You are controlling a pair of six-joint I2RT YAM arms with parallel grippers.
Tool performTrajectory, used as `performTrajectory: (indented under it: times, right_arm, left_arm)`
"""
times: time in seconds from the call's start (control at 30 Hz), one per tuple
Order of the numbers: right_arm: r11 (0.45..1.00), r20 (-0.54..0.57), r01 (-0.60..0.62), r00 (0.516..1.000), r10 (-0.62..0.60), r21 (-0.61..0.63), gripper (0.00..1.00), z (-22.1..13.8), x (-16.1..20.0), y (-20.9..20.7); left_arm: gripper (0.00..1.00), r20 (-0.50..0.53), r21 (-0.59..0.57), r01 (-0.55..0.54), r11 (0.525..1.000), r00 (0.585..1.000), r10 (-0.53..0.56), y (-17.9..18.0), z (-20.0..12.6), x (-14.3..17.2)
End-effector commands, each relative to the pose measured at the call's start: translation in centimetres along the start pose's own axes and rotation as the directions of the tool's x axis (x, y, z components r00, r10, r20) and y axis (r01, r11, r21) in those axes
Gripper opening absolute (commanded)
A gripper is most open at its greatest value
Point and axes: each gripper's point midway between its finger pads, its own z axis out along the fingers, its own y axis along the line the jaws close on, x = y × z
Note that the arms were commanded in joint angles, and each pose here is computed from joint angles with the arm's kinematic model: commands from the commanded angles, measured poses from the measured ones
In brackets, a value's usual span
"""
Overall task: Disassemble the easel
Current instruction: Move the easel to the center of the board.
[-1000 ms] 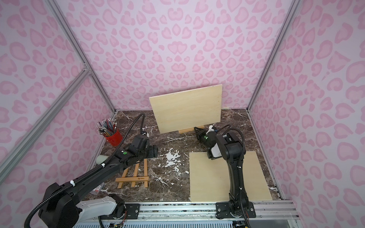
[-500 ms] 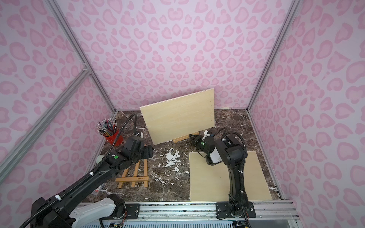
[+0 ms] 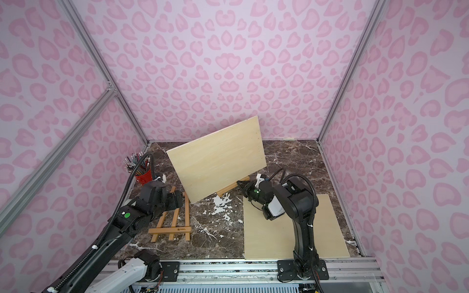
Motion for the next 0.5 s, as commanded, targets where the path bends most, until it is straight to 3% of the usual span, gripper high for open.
performTrajectory:
  times: [0.0, 0.17, 0.47]
  right_arm:
    - [0.997, -0.075, 0.037, 0.997, -0.032, 0.065, 0.0, -0.4, 2.0, -2.1]
    - [0.997, -0.085, 0.039, 0.996, -0.034, 0.06, 0.02, -0.4, 2.3, -2.1]
    - [0.996, -0.096, 0.084, 0.992, -0.079, 0.042, 0.26, -0.4, 1.6, -1.0]
  left_arm:
    - [0.91, 0.001, 0.003, -0.035, 0.999, 0.999, 0.035, 0.3, -0.2, 0.0]
    - [0.92, 0.013, 0.023, -0.05, 0.998, 0.999, 0.05, 0.0, 0.1, -0.3]
    - [0.93, 0.06, 0.083, -0.07, 0.994, 0.996, 0.065, -0.8, 0.5, -1.8]
